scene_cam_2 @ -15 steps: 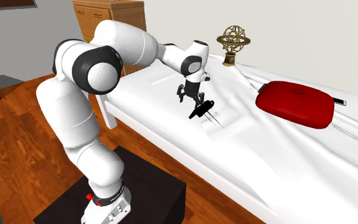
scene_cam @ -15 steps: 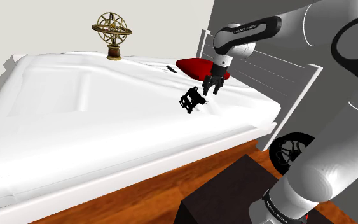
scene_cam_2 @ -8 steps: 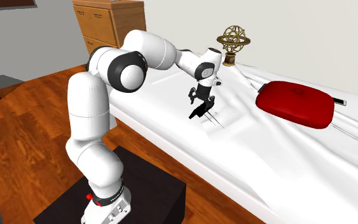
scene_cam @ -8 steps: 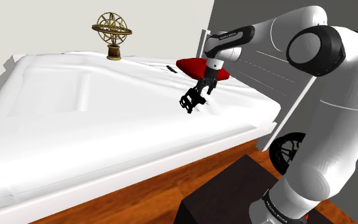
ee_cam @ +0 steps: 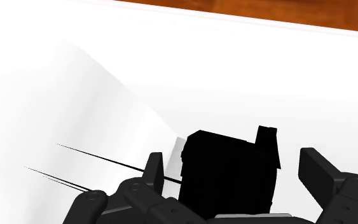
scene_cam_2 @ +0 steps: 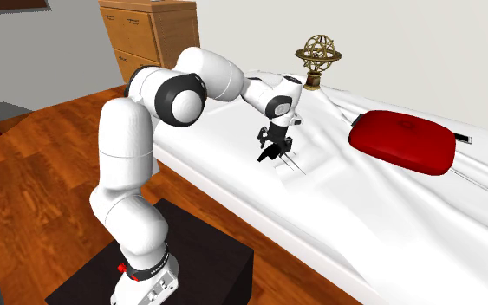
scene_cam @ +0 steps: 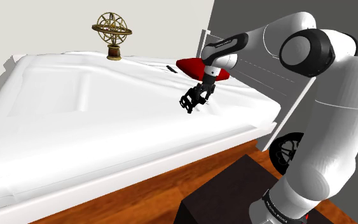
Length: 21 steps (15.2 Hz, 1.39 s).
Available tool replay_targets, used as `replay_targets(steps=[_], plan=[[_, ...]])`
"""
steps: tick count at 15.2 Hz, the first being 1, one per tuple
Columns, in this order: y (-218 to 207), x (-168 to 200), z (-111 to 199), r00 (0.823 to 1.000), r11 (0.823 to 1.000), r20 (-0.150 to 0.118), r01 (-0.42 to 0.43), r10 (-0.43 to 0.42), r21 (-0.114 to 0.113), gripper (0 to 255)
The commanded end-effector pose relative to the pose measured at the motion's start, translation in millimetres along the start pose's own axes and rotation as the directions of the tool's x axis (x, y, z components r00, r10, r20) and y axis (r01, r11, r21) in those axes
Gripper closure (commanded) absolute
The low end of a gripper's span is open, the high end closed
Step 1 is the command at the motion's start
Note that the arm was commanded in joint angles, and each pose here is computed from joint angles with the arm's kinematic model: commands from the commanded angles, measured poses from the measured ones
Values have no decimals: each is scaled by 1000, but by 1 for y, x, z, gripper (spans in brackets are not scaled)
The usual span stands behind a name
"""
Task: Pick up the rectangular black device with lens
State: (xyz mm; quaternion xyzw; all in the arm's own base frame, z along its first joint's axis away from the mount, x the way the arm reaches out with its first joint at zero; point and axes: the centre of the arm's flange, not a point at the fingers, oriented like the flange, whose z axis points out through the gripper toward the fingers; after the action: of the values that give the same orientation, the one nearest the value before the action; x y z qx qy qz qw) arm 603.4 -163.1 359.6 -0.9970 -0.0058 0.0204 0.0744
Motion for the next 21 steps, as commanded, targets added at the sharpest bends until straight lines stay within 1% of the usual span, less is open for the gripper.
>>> replay_targets(steps=[1, 2, 11, 21], plan=[[0, 0, 2, 1000, 1000, -1, 0, 0, 0, 0], [0, 0, 2, 1000, 1000, -1, 0, 0, 0, 255], [0, 0, 2, 1000, 1000, -1, 0, 0, 0, 255], [-8, -2, -50, 1000, 1000, -1, 0, 0, 0, 255]])
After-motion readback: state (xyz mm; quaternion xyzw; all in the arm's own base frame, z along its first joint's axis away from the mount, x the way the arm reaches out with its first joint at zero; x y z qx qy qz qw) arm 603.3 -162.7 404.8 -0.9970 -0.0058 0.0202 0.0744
